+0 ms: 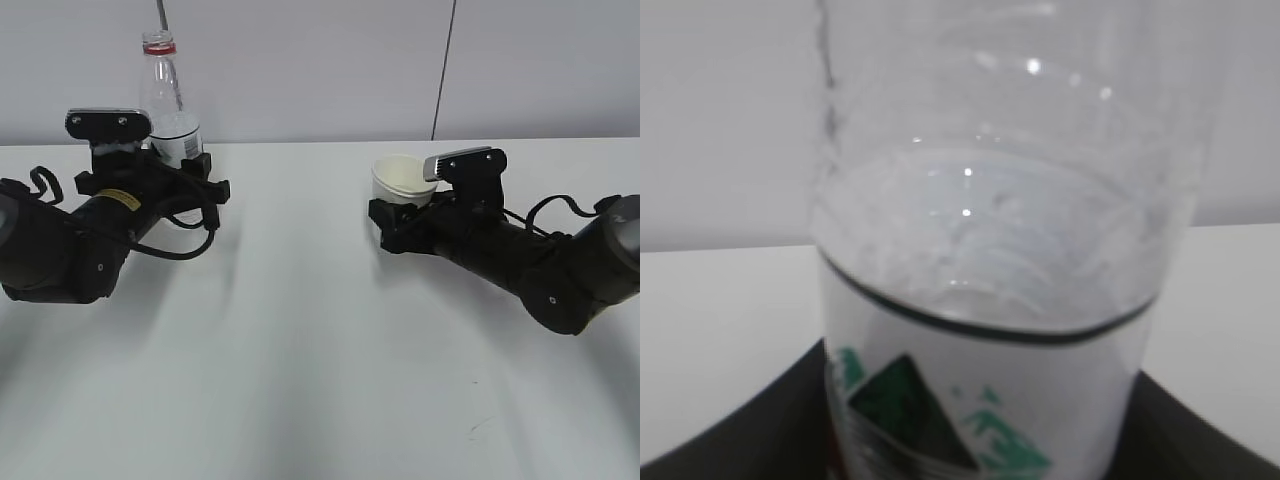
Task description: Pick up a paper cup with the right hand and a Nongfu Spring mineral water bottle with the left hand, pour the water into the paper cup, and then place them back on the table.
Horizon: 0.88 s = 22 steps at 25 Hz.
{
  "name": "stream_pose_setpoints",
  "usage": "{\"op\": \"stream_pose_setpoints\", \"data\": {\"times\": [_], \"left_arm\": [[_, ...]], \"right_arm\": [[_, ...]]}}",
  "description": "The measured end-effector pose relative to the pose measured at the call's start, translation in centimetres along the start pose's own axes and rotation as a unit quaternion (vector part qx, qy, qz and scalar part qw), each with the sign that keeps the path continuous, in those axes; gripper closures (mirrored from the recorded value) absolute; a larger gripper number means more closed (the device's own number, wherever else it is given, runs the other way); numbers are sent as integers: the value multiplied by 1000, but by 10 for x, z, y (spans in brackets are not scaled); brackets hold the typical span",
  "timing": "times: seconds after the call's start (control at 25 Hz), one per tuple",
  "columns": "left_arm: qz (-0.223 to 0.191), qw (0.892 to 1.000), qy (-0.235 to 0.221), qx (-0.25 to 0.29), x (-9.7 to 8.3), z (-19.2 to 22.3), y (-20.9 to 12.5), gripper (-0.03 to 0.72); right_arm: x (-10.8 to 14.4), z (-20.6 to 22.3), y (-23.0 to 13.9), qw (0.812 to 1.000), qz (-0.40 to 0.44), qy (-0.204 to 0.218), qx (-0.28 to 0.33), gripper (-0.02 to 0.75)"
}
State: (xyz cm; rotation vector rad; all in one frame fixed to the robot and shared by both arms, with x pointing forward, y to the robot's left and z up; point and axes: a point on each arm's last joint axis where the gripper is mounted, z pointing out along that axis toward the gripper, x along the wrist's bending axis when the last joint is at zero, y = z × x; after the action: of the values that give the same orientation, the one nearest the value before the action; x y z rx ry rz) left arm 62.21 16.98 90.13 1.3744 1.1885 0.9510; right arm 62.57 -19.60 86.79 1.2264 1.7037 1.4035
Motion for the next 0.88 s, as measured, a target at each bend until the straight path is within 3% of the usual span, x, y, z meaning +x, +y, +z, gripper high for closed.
{"op": "stream_pose_setpoints", "data": {"times": [0.32,0.88], "left_arm": [[16,1000,-14,-4,-3,0,1,270],[17,1000,-14,-4,-3,0,1,270]], "right_arm": [[-12,0,-2,998,8,-67,0,232],[-21,17,-19,996,7,-91,2,232]]}}
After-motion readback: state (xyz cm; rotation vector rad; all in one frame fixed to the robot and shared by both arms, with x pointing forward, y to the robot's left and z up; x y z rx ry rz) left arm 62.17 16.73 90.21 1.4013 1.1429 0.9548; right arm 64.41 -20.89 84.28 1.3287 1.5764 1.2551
